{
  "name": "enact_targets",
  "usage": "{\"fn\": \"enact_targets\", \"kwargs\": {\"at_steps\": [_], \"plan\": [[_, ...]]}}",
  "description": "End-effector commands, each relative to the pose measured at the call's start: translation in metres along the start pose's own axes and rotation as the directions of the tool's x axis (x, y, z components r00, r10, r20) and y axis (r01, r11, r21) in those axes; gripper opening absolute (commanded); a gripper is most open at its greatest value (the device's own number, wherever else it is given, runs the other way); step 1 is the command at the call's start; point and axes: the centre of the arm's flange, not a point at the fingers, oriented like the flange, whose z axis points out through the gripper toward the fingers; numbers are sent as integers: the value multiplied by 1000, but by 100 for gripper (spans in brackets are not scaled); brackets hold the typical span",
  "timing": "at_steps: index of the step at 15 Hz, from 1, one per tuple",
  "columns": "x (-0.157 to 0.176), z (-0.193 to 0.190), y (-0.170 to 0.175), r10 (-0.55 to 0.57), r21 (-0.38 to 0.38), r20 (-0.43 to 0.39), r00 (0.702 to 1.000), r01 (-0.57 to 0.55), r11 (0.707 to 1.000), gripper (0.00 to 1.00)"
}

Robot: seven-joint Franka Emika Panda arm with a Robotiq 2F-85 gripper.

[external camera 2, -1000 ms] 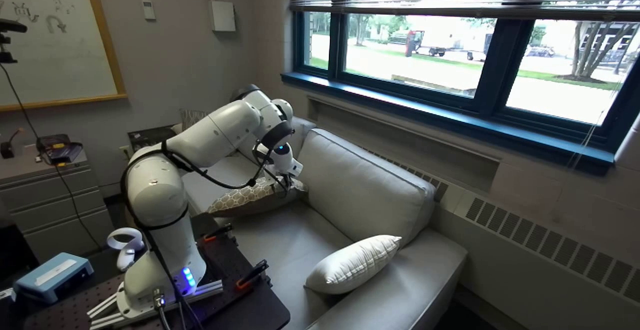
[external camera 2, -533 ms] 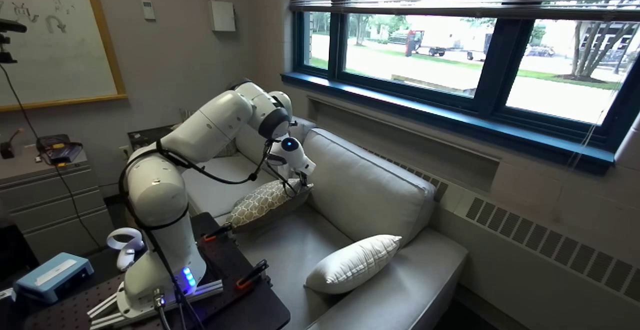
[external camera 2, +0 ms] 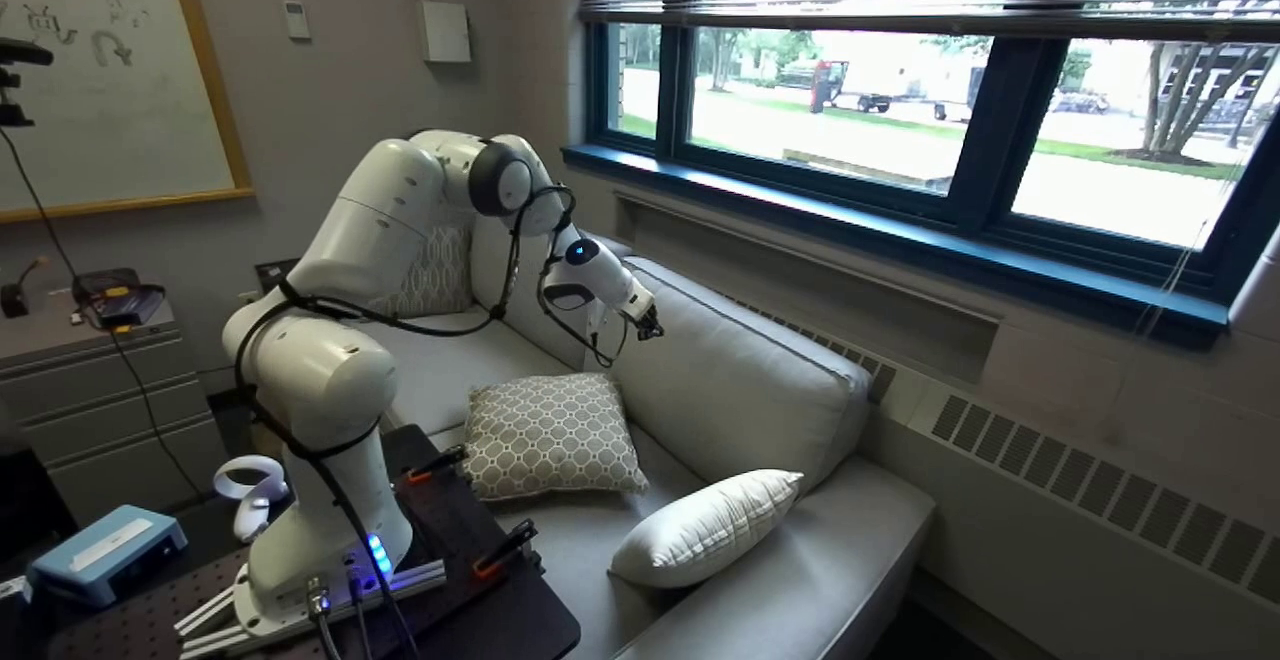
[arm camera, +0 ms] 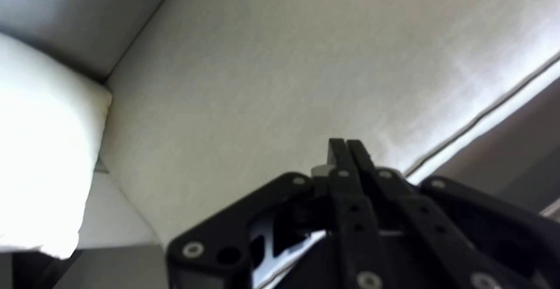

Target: Put the pillows upright against the armrest

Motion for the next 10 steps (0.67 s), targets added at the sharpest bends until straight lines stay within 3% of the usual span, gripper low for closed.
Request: {"fn": "enact_targets", "kwargs": {"at_steps": [1,2,5,8,9,10], "plan": [[-31,-49,57,-124,-90,-34,992,121,989,28],[-34,-54,66,-173,-115,19,985,174,978,29],[-87,-58,105,-272,-120,155,950,291,949,51],[-152,-47,137,-379,-71,302,874,418,906,73],[-124,-44,88,-342,-106,244,908,375,921,56],[-141,-47,94,-362,-94,282,889,401,911,63]]}}
